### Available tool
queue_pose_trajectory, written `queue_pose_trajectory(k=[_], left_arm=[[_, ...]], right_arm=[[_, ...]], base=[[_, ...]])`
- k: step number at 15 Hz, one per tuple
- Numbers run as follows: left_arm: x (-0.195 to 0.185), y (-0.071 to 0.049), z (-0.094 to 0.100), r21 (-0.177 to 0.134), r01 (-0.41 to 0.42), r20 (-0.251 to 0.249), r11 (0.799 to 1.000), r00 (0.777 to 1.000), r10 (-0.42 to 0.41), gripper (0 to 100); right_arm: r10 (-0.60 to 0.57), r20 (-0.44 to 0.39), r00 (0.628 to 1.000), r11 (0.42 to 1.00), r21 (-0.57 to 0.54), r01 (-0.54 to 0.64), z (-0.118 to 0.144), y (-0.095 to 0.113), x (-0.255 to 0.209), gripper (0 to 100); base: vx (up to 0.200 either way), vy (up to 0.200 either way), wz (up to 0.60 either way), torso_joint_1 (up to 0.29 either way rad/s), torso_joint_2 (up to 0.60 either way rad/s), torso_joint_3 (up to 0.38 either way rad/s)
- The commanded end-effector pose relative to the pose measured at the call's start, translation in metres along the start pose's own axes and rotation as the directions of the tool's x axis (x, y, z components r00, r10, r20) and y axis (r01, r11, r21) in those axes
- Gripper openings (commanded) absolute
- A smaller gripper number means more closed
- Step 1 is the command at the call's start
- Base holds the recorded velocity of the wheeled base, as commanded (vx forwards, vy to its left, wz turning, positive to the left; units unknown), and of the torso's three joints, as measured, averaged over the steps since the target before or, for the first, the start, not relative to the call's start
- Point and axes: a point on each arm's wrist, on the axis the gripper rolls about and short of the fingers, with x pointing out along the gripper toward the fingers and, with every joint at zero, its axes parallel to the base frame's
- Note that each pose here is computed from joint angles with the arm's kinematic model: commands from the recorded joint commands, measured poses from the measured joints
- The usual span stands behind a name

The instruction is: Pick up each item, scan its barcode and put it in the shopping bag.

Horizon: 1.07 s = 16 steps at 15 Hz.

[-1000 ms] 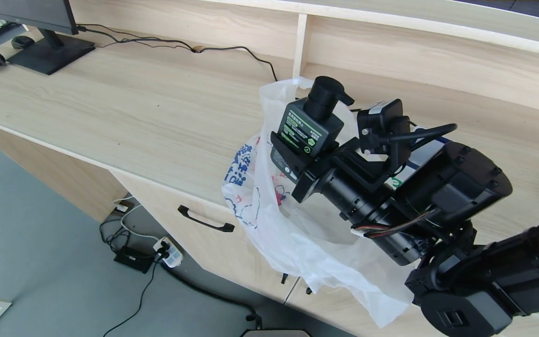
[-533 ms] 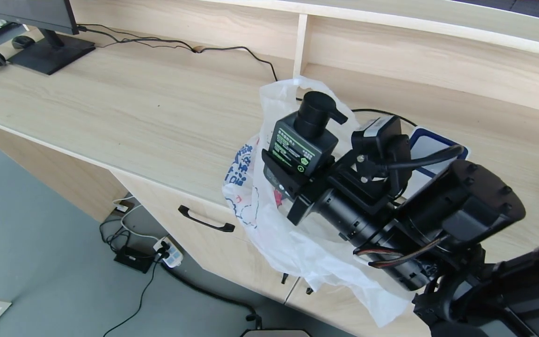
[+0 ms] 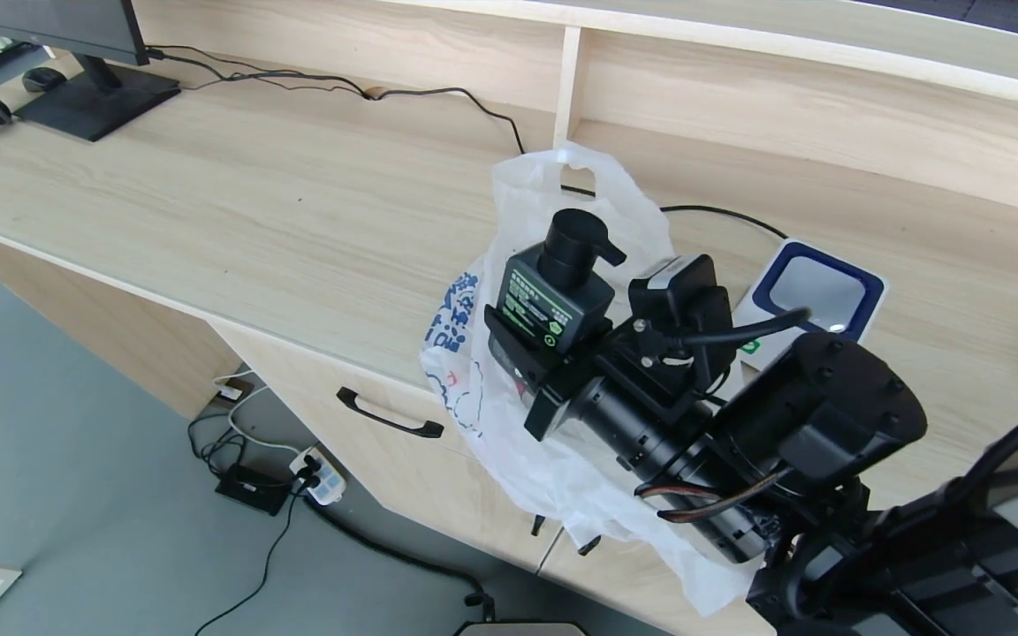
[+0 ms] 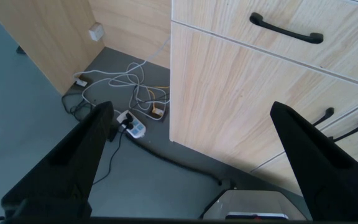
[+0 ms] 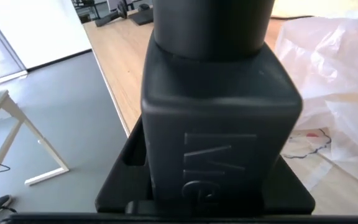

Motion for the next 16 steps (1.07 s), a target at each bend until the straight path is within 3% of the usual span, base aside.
queue_pose_trajectory(k=[1,6,16], left_arm=[[0.000,0.000,0.000,0.000,0.001,-0.001,1.000,1.000,-0.001,100],[0.000,0.000,0.000,0.002,0.001,0.000,1.000,1.000,-0.001,100],[0.000,0.000,0.000,0.000,0.001,0.000,1.000,1.000,-0.001,100]], right_arm=[[-0.033,0.055,0.998,0.999,-0.004,0.033,0.010,-0.008,0.010,0],[-0.036,-0.045,0.998,0.999,-0.031,0.035,-0.008,-0.012,-0.008,0],[-0.055,-0.046,0.997,0.998,-0.036,0.054,-0.007,-0.019,-0.010,0]], base=[[0.000,0.000,0.00,0.000,0.00,0.000],[0.000,0.000,0.00,0.000,0.00,0.000],[0.000,0.000,0.00,0.000,0.00,0.000]])
